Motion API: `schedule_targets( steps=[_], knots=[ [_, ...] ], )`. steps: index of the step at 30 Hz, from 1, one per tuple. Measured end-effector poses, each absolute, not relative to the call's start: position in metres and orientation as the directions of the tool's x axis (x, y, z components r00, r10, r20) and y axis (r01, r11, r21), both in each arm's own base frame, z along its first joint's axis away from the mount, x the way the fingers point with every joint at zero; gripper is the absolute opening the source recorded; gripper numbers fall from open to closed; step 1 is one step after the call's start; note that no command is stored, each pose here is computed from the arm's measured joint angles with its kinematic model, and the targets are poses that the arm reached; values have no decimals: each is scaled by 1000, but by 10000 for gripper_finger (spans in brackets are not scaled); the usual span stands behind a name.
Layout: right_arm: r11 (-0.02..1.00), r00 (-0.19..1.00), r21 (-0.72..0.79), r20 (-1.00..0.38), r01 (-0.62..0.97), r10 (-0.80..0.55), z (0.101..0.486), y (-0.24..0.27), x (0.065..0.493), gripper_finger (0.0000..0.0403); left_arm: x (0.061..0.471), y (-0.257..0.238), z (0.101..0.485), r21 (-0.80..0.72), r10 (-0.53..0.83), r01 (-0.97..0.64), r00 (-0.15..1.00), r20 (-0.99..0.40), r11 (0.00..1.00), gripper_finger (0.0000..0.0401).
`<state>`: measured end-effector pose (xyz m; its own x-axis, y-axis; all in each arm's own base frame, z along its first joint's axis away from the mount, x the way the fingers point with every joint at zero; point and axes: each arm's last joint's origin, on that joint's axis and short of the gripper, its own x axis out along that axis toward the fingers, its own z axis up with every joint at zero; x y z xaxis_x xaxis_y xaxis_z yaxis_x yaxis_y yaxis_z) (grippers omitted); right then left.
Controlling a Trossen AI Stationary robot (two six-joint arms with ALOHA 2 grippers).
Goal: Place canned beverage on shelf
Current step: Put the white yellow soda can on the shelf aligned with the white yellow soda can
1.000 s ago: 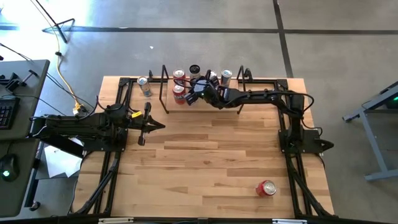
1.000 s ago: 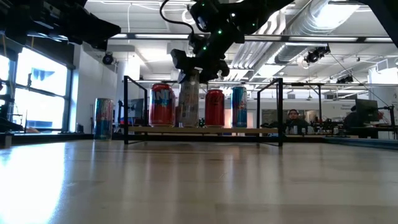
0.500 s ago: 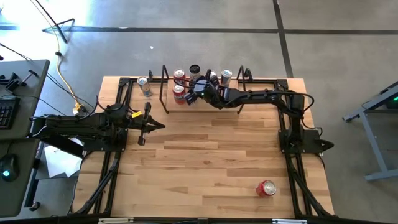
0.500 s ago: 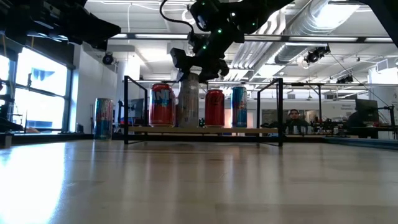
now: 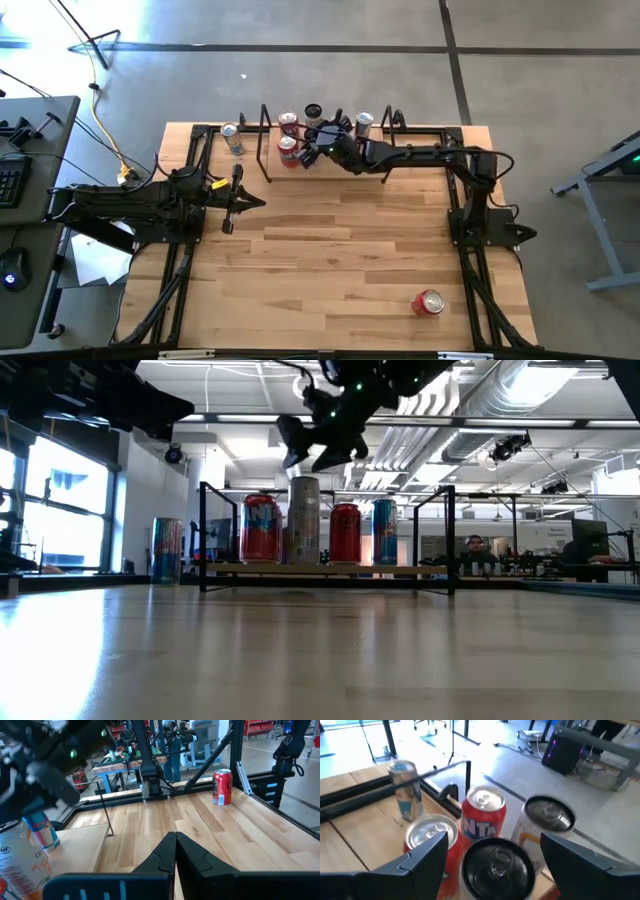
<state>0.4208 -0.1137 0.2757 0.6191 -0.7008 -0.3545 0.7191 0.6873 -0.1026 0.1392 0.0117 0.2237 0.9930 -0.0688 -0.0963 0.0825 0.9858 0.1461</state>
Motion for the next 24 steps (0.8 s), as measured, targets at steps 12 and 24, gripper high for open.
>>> schedule_targets(
  steps=[12, 24],
  knots=[
    [768, 617, -250, -475, 589, -628, 297, -77, 398, 192, 139, 12, 224, 147, -69, 83, 993, -96, 986, 0],
    [840, 648, -188, -558, 509, -518, 265, -97, 411, 27, 139, 12, 224, 142, -69, 82, 993, -94, 986, 0]
  ],
)
